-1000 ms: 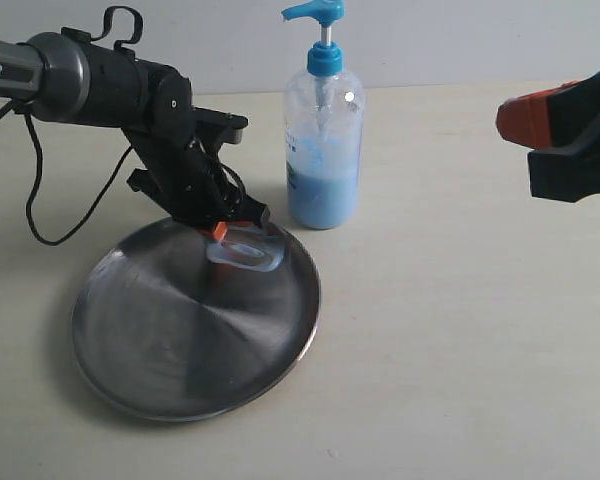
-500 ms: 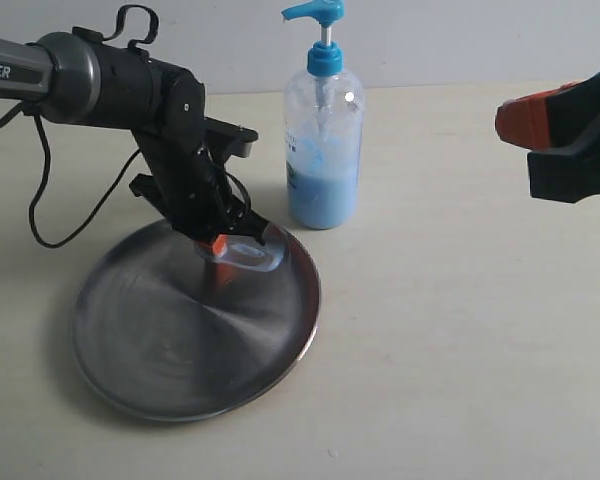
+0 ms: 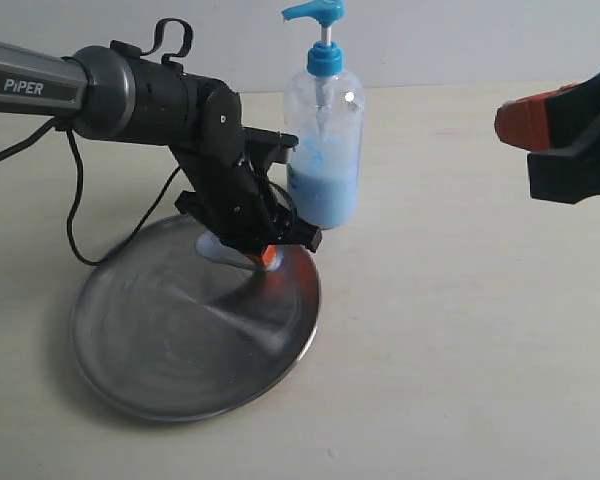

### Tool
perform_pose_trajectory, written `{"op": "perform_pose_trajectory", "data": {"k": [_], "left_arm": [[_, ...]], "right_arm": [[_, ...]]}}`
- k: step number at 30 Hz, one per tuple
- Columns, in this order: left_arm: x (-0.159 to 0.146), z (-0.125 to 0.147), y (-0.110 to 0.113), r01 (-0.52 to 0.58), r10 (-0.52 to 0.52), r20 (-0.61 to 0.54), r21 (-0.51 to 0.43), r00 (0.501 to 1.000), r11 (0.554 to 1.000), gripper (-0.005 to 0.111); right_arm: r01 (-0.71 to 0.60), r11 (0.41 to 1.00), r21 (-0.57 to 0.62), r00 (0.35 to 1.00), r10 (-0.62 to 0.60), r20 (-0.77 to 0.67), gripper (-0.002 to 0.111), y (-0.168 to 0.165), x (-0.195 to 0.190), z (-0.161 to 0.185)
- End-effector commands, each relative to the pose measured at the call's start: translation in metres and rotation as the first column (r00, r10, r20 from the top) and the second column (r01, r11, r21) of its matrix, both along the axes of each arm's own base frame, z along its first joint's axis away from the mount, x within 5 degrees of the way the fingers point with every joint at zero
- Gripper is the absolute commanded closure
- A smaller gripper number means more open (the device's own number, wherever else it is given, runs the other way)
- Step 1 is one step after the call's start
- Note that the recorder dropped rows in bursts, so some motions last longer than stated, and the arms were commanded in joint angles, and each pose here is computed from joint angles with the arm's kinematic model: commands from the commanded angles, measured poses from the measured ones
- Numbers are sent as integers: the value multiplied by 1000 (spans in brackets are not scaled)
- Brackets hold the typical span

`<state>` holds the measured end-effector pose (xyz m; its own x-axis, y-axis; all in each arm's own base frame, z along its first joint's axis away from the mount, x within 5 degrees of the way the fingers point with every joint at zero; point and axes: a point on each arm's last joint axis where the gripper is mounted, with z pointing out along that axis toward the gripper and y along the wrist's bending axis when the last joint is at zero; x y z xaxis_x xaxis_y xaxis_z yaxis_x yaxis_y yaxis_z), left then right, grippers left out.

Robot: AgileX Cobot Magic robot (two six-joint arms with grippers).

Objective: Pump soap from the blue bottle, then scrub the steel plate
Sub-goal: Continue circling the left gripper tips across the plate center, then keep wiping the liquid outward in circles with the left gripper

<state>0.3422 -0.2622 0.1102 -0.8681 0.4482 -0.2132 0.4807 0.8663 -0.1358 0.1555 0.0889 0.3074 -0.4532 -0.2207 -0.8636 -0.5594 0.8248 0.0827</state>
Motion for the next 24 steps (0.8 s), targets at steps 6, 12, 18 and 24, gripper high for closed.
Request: {"op": "perform_pose_trajectory", "data": {"k": [6, 12, 18, 24], "left_arm": [[-2, -7, -8, 23, -23, -5, -72, 1000, 997, 107], [5, -8, 2, 52, -51, 39, -18, 998, 998, 107], [19, -8, 23, -18, 19, 27, -12, 999, 1000, 107], [29, -9, 45, -76, 76, 0, 0, 997, 997, 107]], "right_arm": [[0, 1000, 11, 1000, 0, -2, 108, 0, -2, 0], [-1, 1000, 10, 1000, 1, -4, 108, 0, -2, 0], [-1, 1000, 12, 1000, 1, -5, 108, 0, -2, 0], [-1, 1000, 12, 1000, 1, -5, 108, 0, -2, 0]]}}
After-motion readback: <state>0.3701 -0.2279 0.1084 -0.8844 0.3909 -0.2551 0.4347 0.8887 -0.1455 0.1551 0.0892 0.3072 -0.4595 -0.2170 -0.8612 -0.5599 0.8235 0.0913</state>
